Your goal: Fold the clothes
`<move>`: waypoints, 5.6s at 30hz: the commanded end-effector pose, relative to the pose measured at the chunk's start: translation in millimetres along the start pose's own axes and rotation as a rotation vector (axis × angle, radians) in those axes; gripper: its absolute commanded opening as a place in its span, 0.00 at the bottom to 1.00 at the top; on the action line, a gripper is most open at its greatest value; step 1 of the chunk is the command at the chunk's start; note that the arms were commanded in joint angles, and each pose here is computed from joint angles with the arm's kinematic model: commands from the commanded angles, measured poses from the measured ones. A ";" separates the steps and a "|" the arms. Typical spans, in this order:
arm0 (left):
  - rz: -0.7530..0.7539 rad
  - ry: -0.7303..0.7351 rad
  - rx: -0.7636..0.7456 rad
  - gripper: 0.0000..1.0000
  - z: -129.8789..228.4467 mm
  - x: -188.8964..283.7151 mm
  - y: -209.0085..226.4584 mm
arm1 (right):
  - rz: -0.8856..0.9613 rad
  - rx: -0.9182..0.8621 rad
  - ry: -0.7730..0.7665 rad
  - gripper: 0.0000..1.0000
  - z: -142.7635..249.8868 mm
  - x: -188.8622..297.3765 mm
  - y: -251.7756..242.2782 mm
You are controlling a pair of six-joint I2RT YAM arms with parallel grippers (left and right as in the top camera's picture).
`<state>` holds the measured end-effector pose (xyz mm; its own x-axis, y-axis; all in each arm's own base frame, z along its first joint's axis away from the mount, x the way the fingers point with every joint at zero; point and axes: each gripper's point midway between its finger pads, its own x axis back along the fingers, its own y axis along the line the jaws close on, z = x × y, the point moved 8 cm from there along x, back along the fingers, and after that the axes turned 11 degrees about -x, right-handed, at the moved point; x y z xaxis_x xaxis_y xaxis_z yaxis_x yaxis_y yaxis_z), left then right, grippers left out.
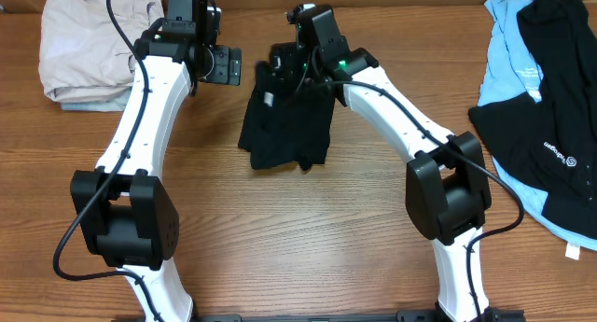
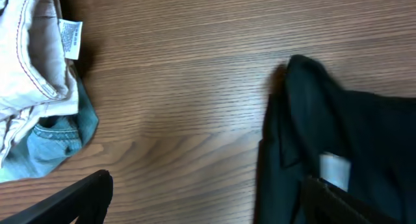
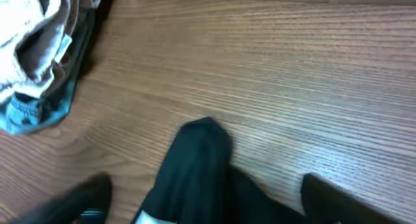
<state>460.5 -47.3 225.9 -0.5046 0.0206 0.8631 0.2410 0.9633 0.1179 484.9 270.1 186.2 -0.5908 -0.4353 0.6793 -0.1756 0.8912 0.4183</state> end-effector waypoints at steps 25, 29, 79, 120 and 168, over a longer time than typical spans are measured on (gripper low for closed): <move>0.420 0.250 -0.216 1.00 53.4 -108.8 -84.3 | 0.357 -0.484 0.150 1.00 -36.8 145.8 -181.5; 0.391 0.268 -0.206 1.00 56.8 -113.1 -75.5 | 0.357 -0.484 0.148 1.00 -37.1 145.7 -181.5; 0.117 -0.159 0.149 0.04 -40.2 70.8 144.9 | 0.368 -0.494 0.193 1.00 -29.3 146.4 -180.7; -0.072 -0.195 0.349 1.00 33.2 -14.3 305.8 | 0.318 -0.471 0.244 1.00 -21.2 139.3 -159.1; 0.099 -0.305 0.295 1.00 -25.6 107.4 201.0 | 0.311 -0.295 -0.216 1.00 6.1 442.8 -58.6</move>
<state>476.4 142.5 353.3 -0.7219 0.1598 0.6733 0.0694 0.9848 -0.1594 227.6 29.2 460.2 -0.7342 -0.1410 0.6642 0.2179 0.8776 0.4271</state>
